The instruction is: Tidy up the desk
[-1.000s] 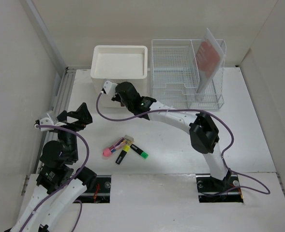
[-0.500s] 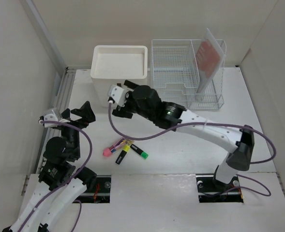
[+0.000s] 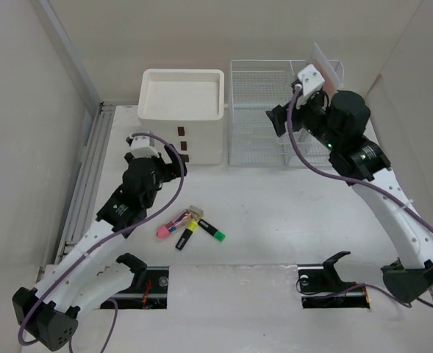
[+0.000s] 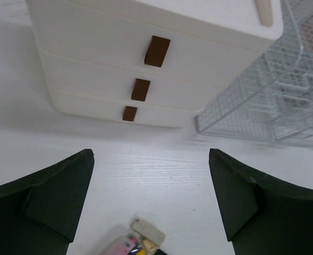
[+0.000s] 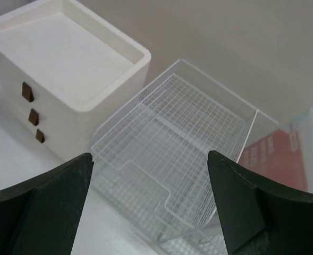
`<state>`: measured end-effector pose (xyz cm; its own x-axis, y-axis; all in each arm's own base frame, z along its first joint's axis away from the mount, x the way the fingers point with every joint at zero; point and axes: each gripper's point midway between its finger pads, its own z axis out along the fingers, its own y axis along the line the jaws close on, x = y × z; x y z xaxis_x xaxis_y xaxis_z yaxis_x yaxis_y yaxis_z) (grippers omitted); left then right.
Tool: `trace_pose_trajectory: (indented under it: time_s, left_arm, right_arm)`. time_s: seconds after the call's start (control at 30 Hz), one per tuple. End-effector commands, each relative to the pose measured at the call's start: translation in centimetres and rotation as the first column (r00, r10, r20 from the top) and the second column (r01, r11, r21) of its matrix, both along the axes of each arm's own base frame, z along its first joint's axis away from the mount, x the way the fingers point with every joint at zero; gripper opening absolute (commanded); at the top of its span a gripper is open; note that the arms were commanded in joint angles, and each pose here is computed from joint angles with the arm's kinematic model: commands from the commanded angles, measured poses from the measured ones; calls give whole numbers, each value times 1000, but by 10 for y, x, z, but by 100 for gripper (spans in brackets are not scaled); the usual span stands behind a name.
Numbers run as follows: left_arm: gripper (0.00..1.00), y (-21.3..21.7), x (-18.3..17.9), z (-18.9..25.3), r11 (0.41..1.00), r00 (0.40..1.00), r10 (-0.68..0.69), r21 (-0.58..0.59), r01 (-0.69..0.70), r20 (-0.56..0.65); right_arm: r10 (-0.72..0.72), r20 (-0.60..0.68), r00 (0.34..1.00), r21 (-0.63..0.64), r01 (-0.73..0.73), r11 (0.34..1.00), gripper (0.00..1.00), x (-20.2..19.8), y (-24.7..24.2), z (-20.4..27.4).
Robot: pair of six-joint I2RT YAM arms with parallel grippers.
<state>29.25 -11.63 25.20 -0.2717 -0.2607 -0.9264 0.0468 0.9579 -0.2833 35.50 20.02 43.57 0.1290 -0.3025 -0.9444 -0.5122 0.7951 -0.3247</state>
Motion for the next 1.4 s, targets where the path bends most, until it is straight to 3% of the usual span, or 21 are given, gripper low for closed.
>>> trace_pose_trajectory:
  time_s: [0.0,0.07,0.2,0.23,0.33,0.6,1.0,1.37]
  left_arm:
    - [87,-16,2,28,968,998,-16,-249,29,53]
    - [86,-23,7,29,927,997,-24,-373,48,70]
    - [82,-25,16,10,869,994,-59,-485,99,96]
    - [79,-25,22,-13,870,997,-63,-487,79,50]
    - [71,-23,36,-25,859,995,-91,-503,97,37]
    - [63,-12,69,-40,966,1000,8,-257,-6,7]
    - [59,1,86,-52,976,996,72,-209,-60,51]
    - [57,-7,97,-66,990,997,35,-138,-25,71]
  right_arm:
    - [214,-63,975,190,-199,961,93,-28,12,-7]
    - [272,-70,960,211,-252,944,92,-36,8,-11]
    - [322,-73,944,257,-294,921,92,-50,0,-11]
    - [334,-48,941,266,-310,913,92,-57,-1,-2]
    - [332,-35,943,275,-310,910,92,-62,-5,2]
    - [332,-27,943,275,-312,909,92,-64,-6,2]
    - [332,-56,942,275,-305,912,92,-55,-3,-7]
    - [331,-65,941,275,-302,913,92,-52,-2,-10]
